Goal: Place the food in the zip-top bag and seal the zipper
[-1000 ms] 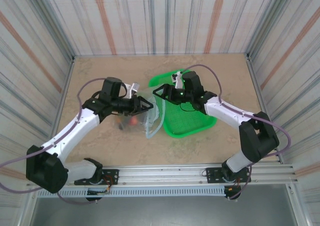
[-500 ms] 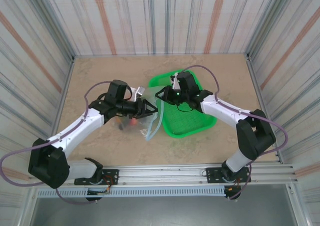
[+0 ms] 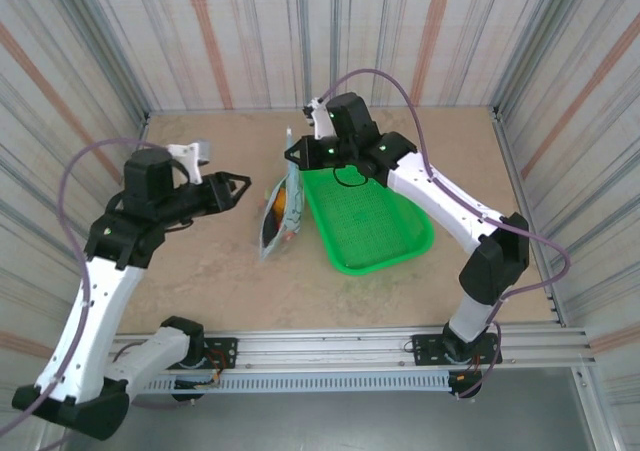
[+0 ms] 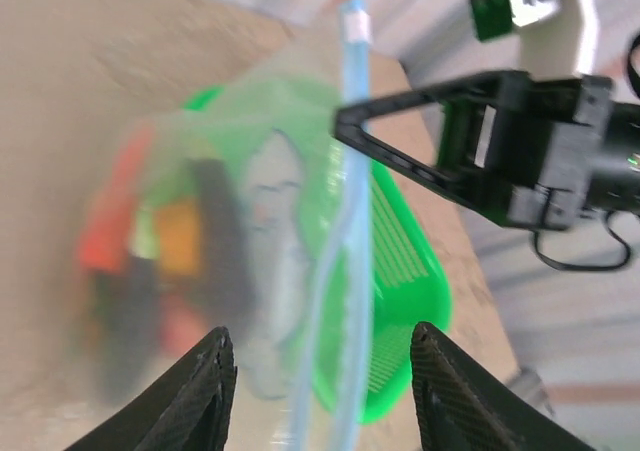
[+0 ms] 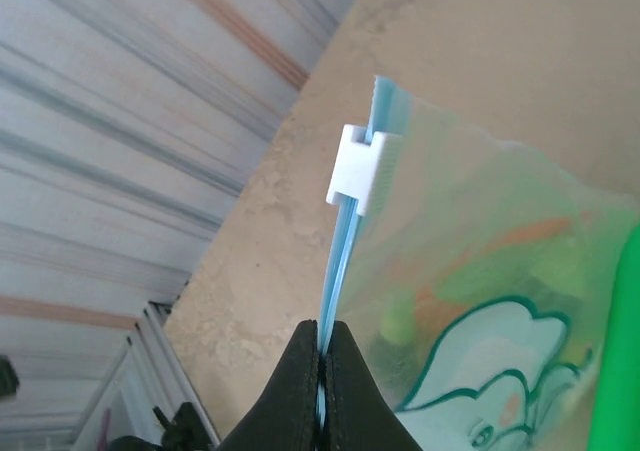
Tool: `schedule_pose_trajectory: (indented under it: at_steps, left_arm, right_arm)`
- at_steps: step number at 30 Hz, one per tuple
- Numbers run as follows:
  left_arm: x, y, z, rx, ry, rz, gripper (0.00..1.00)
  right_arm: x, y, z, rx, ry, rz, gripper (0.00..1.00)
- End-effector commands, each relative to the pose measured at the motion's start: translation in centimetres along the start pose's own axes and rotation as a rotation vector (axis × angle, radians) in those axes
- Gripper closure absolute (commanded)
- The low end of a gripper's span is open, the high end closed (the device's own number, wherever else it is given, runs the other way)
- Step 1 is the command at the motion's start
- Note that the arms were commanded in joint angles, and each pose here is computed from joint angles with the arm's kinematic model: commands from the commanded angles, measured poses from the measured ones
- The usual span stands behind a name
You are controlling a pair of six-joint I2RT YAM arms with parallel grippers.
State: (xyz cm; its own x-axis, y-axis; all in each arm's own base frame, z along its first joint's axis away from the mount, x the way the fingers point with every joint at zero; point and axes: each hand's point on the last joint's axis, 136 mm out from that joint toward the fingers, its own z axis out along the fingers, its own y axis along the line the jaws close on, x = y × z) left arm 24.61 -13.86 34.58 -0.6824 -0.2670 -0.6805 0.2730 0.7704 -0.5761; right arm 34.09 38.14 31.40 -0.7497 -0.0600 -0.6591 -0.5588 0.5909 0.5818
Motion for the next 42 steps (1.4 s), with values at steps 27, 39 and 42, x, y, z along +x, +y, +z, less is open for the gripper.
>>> schedule_pose_trajectory:
  at_steps: [27, 39, 42]
  left_arm:
    - [-0.8, 4.2, -1.1, -0.306, -0.075, 0.321, 0.39]
    - [-0.8, 3.5, -0.8, -0.248, -0.105, 0.234, 0.39]
    - [-0.8, 3.2, -0.4, -0.226, -0.106, 0.236, 0.39]
  right_arm:
    - [2.9, 2.9, 1.4, 0.144, 0.250, -0.704, 0.62]
    - [-3.1, -6.7, 3.4, 0.329, 0.098, -0.361, 0.37]
    - [-2.5, -6.0, 4.1, 0.241, 0.138, -0.349, 0.39]
